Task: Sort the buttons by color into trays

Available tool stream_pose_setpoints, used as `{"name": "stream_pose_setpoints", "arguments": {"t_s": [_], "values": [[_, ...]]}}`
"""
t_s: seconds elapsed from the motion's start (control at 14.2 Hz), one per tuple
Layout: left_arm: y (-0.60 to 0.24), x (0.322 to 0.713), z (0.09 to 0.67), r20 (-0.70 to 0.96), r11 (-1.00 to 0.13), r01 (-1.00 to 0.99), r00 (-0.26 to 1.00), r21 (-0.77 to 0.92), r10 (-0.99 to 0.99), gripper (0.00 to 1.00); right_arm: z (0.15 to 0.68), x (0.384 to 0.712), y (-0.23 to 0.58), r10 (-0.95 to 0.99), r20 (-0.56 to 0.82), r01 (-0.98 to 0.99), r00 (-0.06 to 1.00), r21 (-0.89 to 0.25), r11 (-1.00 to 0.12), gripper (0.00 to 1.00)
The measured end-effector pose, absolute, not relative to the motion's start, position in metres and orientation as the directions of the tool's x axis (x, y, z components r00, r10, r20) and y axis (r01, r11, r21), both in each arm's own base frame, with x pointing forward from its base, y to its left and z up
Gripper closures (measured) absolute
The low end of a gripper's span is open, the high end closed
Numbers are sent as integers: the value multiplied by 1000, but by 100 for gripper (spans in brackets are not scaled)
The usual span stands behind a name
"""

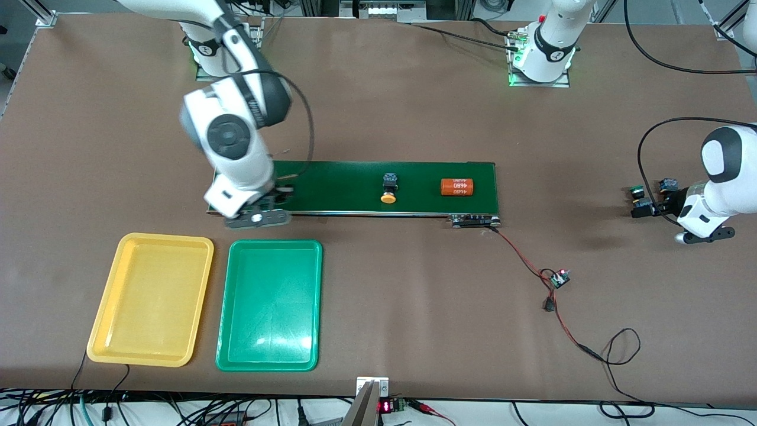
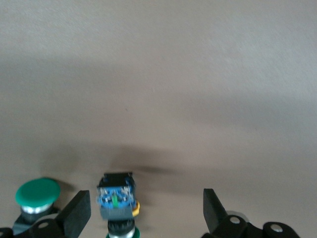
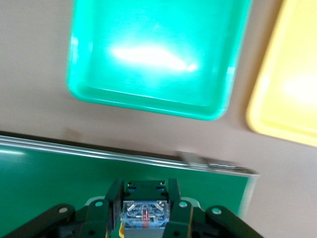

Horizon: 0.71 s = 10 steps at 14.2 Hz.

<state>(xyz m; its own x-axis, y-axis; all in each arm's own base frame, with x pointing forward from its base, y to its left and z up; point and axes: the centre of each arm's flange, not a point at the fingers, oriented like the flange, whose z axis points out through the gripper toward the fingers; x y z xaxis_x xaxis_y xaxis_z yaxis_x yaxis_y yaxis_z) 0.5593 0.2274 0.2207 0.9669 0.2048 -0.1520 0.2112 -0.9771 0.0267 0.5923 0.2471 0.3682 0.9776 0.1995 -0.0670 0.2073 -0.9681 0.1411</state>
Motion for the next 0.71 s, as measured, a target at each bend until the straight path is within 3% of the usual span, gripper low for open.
{"name": "stream_pose_setpoints", "arguments": {"t_s": [0.28,0.71], "values": [[250,549,196,-147,-966,252,959,54,242,0,389,628,112,299,-96,311,949,157,-937,60],[248,539,175,-179,-981,193,966,28,185,0,340,654,8,241,-51,246,969,163,-956,60]]}}
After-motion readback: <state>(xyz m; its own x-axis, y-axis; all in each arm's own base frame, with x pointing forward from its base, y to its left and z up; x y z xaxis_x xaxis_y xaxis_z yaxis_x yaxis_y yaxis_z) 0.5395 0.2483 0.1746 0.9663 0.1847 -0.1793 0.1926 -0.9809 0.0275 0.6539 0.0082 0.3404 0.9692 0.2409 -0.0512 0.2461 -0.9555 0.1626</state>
